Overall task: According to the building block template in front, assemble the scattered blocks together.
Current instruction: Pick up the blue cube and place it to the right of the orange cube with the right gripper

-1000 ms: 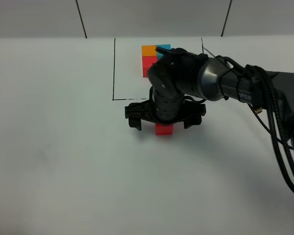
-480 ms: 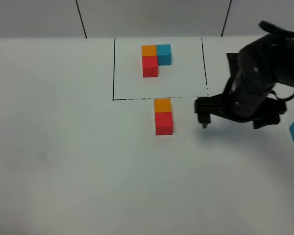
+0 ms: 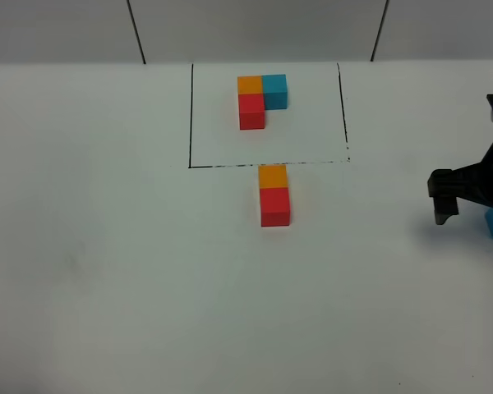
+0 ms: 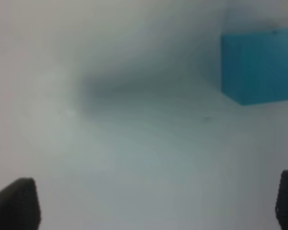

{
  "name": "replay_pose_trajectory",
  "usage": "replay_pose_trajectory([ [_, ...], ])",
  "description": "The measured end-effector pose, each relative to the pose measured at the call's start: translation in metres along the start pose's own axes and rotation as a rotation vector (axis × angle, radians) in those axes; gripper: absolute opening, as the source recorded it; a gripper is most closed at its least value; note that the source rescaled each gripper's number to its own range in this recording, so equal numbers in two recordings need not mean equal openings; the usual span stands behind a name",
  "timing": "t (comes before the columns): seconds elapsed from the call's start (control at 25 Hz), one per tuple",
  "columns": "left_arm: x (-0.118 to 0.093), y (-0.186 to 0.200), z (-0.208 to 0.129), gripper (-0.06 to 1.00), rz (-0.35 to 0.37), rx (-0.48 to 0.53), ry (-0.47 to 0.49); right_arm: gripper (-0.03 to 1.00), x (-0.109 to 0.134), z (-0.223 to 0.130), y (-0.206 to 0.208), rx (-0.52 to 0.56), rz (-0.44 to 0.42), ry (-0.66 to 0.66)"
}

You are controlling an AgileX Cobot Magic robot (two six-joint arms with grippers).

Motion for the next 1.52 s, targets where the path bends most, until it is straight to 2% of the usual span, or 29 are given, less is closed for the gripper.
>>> replay_pose_trajectory([
  [0.24,0.0,0.0,0.0,0.61,0.0,0.0,0.0,1.0,-0.018,0.015,-0.001,-0.07,0.007,0.099],
  [0.4,0.0,0.0,0.0,0.61,0.0,0.0,0.0,1.0,-0.028,0.025,-0.004,-0.107,0.019,0.097],
  [0.76,0.0,0.0,0.0,0.61,0.0,0.0,0.0,1.0,-0.055,0.02,-0.041,0.014,0.02,0.132],
  [1.0,0.0,0.0,0.0,0.61,0.0,0.0,0.0,1.0,-0.073,0.023,-0.063,0.025,0.019,0.106],
  [1.24,0.0,0.0,0.0,0.61,0.0,0.0,0.0,0.99,-0.074,0.021,-0.078,0.054,0.033,0.101],
  [1.4,0.0,0.0,0.0,0.61,0.0,0.0,0.0,0.87,-0.074,0.021,-0.083,0.053,0.035,0.102],
  [1.52,0.0,0.0,0.0,0.61,0.0,0.0,0.0,0.69,-0.077,0.023,-0.085,0.042,0.033,0.091],
])
Point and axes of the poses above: a point on each arm's last joint axis where the gripper is mounted, y pointing back along that axis away from the gripper, x along the wrist's bending axis when the last joint is at zero, z = x × y, the point moved 6 cm from there along -y, pointing out along that axis toward the gripper, and after that the axes turned 4 degrees about -y, right-handed, at the moved point
